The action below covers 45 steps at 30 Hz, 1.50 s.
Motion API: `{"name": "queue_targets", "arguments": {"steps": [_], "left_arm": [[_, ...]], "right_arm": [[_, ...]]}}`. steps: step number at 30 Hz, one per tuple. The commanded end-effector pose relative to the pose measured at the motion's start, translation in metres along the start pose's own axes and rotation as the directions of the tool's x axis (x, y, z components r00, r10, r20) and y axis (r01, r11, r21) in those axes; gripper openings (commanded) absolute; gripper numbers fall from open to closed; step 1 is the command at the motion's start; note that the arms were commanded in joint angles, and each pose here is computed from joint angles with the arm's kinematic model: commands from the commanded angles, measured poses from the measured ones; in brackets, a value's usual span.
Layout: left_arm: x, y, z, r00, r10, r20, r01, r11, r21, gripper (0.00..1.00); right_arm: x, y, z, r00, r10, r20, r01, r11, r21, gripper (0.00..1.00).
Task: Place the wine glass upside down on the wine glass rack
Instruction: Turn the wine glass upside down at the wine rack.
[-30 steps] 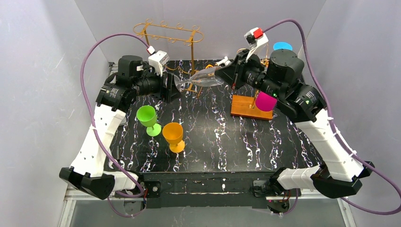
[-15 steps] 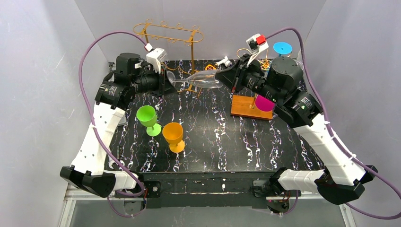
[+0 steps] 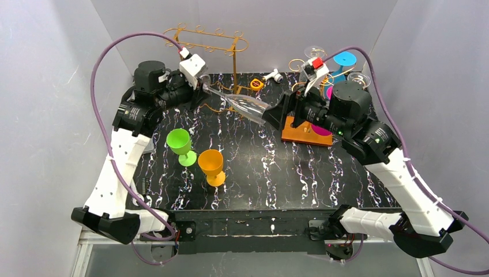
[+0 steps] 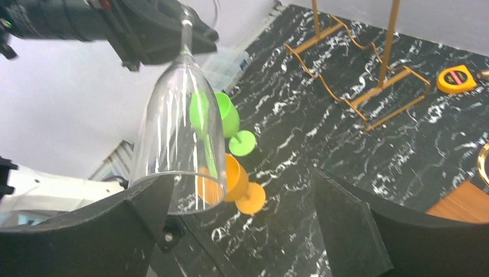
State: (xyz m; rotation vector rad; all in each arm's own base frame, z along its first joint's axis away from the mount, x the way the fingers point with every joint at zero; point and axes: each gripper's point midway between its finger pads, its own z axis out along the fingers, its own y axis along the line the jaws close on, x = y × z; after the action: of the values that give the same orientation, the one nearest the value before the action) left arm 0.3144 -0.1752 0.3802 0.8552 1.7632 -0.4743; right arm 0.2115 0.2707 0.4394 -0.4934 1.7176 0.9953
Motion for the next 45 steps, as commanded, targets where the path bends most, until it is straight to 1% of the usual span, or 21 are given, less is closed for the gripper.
{"name": "queue_targets", "arguments": {"steps": [1,3,5,7,9,10,14,19,23,26,31,33,36,41,45], "left_arm": [[-0.008,0.003,-0.013,0.955,0.294,0.038,-0.293,0.956,-0.02,0.0],[-0.015,0.006,-0.016,0.926,0.374,0.057,-0.372,0.927,-0.04,0.0],[-0.021,0.01,-0.019,0.896,0.437,0.077,-0.433,0.899,-0.07,0.0],[-0.025,0.012,-0.02,0.873,0.48,0.091,-0.472,0.876,-0.094,0.0],[-0.025,0.011,-0.021,0.847,0.523,0.097,-0.516,0.852,-0.089,0.0],[-0.025,0.01,-0.021,0.832,0.546,0.101,-0.539,0.838,-0.087,0.0],[-0.038,0.009,-0.026,0.782,0.608,0.135,-0.597,0.794,-0.116,0.0],[-0.053,0.008,-0.031,0.707,0.687,0.167,-0.672,0.727,-0.144,0.0],[-0.056,0.008,-0.028,0.665,0.727,0.169,-0.714,0.686,-0.143,0.0],[-0.06,0.007,-0.026,0.663,0.727,0.179,-0.714,0.686,-0.139,0.0],[-0.067,0.007,-0.028,0.64,0.745,0.187,-0.73,0.666,-0.152,0.0],[-0.067,0.01,-0.028,0.626,0.759,0.176,-0.742,0.65,-0.165,0.0],[-0.068,0.012,-0.029,0.61,0.775,0.166,-0.753,0.632,-0.185,0.0],[-0.073,0.007,-0.035,0.595,0.781,0.189,-0.758,0.623,-0.193,0.0],[-0.077,0.005,-0.039,0.593,0.78,0.199,-0.756,0.624,-0.197,0.0]], "right_arm": [[-0.037,0.01,-0.028,0.99,-0.082,0.111,0.081,0.997,0.013,0.98],[-0.034,0.009,-0.032,0.992,-0.112,0.066,0.11,0.994,0.022,0.99],[-0.03,0.012,-0.029,0.992,-0.122,0.022,0.122,0.993,0.001,0.98],[-0.026,0.016,-0.024,0.992,-0.128,-0.016,0.128,0.991,-0.028,0.98],[-0.023,0.022,-0.018,0.991,-0.128,-0.041,0.125,0.99,-0.069,0.98],[-0.025,0.028,-0.014,0.992,-0.123,-0.035,0.119,0.988,-0.101,0.98],[-0.021,0.047,0.008,0.996,-0.074,-0.051,0.06,0.972,-0.225,0.98],[-0.008,0.053,0.03,0.999,-0.008,-0.052,-0.008,0.954,-0.3,0.98],[0.008,0.058,0.041,0.995,0.056,-0.079,-0.08,0.935,-0.345,0.98],[0.025,0.059,0.051,0.992,0.061,-0.113,-0.096,0.935,-0.341,0.99],[0.049,0.06,0.065,0.987,0.056,-0.153,-0.104,0.939,-0.328,0.98],[0.059,0.069,0.069,0.984,0.039,-0.173,-0.098,0.934,-0.344,0.98],[0.077,0.072,0.078,0.977,0.003,-0.212,-0.072,0.946,-0.317,0.98],[0.09,0.064,0.09,0.978,-0.006,-0.207,-0.045,0.969,-0.242,0.98],[0.098,0.051,0.097,0.981,0.012,-0.195,-0.048,0.982,-0.183,0.98]]}}
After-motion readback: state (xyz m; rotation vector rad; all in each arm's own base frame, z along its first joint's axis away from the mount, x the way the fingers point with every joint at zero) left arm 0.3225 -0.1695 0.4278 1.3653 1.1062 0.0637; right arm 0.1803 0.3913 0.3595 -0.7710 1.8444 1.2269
